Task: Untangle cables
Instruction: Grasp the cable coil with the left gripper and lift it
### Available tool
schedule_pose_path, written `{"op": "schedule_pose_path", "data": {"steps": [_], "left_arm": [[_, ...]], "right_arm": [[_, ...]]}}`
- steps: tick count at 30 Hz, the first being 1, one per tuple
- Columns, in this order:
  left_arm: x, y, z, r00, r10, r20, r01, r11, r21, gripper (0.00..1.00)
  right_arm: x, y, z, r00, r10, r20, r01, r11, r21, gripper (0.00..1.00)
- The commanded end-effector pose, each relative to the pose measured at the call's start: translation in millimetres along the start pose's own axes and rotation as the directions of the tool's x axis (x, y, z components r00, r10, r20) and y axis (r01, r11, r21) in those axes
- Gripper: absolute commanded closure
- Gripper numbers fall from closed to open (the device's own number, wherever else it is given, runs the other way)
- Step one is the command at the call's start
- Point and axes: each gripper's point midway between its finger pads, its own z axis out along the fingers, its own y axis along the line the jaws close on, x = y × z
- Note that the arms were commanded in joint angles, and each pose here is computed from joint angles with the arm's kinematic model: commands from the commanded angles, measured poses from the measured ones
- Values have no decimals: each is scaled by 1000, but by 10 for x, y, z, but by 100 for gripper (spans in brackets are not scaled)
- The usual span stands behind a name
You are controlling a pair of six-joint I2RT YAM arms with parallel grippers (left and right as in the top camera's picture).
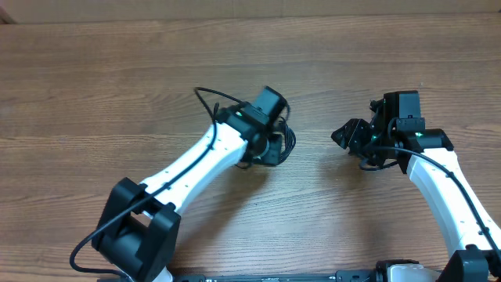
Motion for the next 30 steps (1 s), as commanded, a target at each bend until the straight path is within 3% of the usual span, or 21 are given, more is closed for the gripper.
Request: {"op": "schedule_pose_path", "data": {"steps": [1, 3, 8, 14, 17, 21, 28, 30], "left_arm": [[-144, 261, 21, 996, -79, 34, 81, 996, -49, 58], [-202, 286, 14, 995, -84, 53, 86, 995, -45, 61], [-313, 272, 7, 992, -84, 95, 87, 996, -32, 67], [-423, 292, 80, 988, -80, 134, 87, 995, -46, 64], [-445, 364, 180, 987, -81, 136, 93, 992, -82, 61], [-459, 418, 452, 990, -80, 114, 92, 990, -104, 61], [-431, 474, 866, 994, -86, 73, 94, 989, -115, 62], [-355, 478, 990, 995, -90, 34, 93, 990, -109, 71]], "right_arm": [[57, 40, 40, 999, 48, -20, -48, 999, -14, 51], [94, 78, 57, 999, 42, -29, -43, 999, -15, 58], [215, 264, 162, 999, 12, -51, -14, 999, -37, 62], [432, 134, 460, 989, 139, -60, -133, 987, 94, 63], [507, 137, 589, 989, 131, -74, -122, 985, 120, 63], [573, 269, 762, 993, 79, -88, -71, 993, 97, 61], [662, 460, 935, 995, 11, -94, -6, 999, 54, 48], [682, 499, 966, 995, -3, -95, 7, 999, 45, 47]]}}
